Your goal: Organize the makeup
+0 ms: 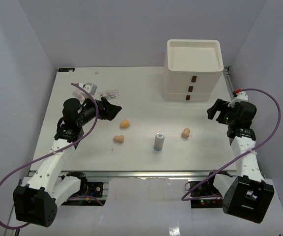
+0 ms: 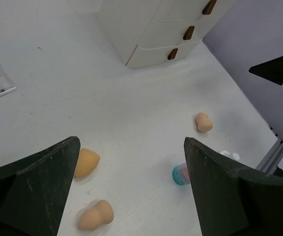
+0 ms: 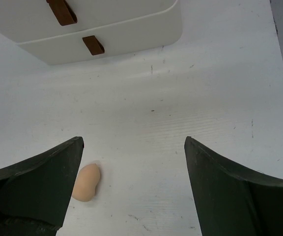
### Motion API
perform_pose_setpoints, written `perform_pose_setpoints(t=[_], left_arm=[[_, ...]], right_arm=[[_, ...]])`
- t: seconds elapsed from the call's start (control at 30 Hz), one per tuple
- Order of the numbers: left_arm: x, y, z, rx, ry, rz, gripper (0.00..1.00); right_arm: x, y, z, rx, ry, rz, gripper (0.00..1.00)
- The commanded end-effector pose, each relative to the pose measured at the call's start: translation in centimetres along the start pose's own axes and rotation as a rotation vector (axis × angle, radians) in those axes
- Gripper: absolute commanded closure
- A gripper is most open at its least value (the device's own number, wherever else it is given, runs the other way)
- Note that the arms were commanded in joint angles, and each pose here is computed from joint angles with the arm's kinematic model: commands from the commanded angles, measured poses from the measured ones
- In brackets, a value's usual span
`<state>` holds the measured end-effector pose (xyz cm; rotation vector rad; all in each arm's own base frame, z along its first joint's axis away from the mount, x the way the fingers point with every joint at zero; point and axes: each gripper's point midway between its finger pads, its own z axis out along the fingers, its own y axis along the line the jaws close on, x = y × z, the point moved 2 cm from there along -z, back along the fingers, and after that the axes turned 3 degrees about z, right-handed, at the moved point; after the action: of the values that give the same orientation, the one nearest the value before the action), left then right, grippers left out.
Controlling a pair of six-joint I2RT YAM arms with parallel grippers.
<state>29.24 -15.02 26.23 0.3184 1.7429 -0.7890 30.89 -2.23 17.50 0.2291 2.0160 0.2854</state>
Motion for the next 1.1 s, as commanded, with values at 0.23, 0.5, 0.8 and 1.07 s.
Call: perform_pose_setpoints(t=[0.23, 0.5, 0.8, 1.07], left_arm=[[-0.5, -0.5, -0.2, 0.012, -0.017, 0.007, 0.02], [-0.5, -0.6, -0.2, 0.022, -0.013, 0.003, 0.02], [-0.5, -0.6, -0.2, 0.019, -0.015, 0.006, 0.02], [-0.5, -0.5, -0.2, 0.015, -0.013, 0.004, 0.02]], right_arm=[[0.2, 4.6, -1.7, -0.368, -0.032, -0.282, 0.10], [3.1, 6.9, -2.8, -0.605, -0.021, -0.397, 0.10], [1.5, 5.9, -1.0, -0.523, 0.099, -0.349, 0.10], [-1.3, 6.7, 2.3, -0.603, 0.194, -0.289, 0.10]])
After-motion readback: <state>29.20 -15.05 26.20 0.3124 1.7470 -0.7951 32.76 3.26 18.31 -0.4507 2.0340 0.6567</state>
